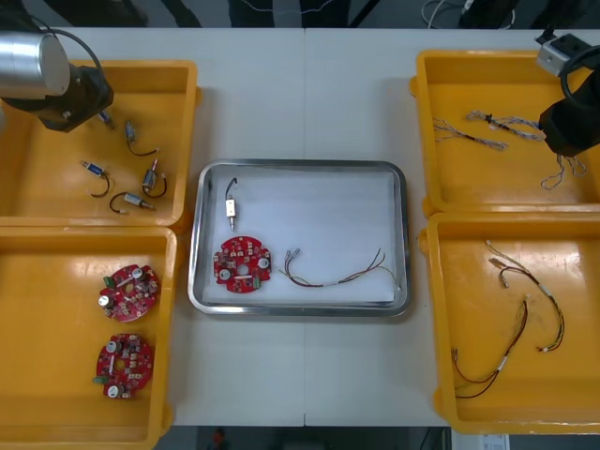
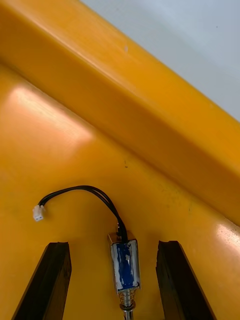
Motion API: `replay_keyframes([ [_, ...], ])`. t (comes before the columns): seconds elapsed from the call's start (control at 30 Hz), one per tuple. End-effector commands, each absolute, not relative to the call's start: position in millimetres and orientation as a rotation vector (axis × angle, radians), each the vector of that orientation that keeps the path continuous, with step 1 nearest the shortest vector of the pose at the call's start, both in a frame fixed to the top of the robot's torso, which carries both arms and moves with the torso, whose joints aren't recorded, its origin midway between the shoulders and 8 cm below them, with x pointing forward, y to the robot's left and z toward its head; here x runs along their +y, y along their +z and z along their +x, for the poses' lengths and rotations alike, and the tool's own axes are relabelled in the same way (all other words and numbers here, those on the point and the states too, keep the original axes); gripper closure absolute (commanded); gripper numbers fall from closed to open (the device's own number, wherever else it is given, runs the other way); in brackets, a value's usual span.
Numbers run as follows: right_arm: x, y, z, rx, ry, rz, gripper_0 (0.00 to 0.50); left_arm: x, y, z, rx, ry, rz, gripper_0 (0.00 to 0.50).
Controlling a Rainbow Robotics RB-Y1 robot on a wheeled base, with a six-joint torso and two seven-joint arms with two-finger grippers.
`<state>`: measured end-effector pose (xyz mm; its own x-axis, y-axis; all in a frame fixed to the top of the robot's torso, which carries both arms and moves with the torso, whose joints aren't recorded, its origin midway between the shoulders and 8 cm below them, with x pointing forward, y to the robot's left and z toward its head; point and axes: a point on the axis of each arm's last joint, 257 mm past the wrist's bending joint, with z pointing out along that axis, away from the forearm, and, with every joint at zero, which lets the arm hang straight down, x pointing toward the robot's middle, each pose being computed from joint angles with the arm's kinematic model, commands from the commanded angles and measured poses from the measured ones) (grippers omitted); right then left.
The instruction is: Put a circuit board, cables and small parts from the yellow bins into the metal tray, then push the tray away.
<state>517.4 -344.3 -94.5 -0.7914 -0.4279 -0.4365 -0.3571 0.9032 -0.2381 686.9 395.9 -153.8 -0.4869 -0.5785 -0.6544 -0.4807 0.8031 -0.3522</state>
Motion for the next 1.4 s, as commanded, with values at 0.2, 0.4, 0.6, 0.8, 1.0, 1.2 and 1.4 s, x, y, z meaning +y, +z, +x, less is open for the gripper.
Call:
replay_keyframes([
  [0.2, -289.9, -50.3, 517.0, 2.418, -0.204, -0.720, 0.500, 371.7, -140.7, 704.8, 2.151, -0.142, -0.631, 0.000],
  [0.4, -245.3, -50.1, 503.7, 2.353, -0.181, -0.877, 0.500, 371.6, -150.5, 703.5, 2.158, -0.123, -0.610, 0.000],
  [0.6, -192.7, -56.8, 484.5, 2.281, -0.133, -1.044, 0.500, 373.8, -156.3, 701.2, 2.164, -0.118, -0.611, 0.000],
  [0.8, -145.3, -72.8, 465.3, 2.227, -0.110, -1.187, 0.500, 375.1, -163.9, 698.6, 2.173, -0.111, -0.608, 0.000],
  [1.0, -107.5, -95.0, 449.7, 2.202, -0.099, -1.324, 0.500, 376.8, -166.5, 697.9, 2.171, -0.118, -0.617, 0.070],
  [1.2, -84.7, -119.6, 440.7, 2.173, -0.139, -1.458, 0.500, 377.0, -170.6, 696.8, 2.170, -0.127, -0.624, 0.475],
  [1.4, -65.8, -135.5, 450.2, 2.038, -0.234, -1.614, 0.500, 376.9, -172.0, 696.2, 2.172, -0.130, -0.627, 0.500],
])
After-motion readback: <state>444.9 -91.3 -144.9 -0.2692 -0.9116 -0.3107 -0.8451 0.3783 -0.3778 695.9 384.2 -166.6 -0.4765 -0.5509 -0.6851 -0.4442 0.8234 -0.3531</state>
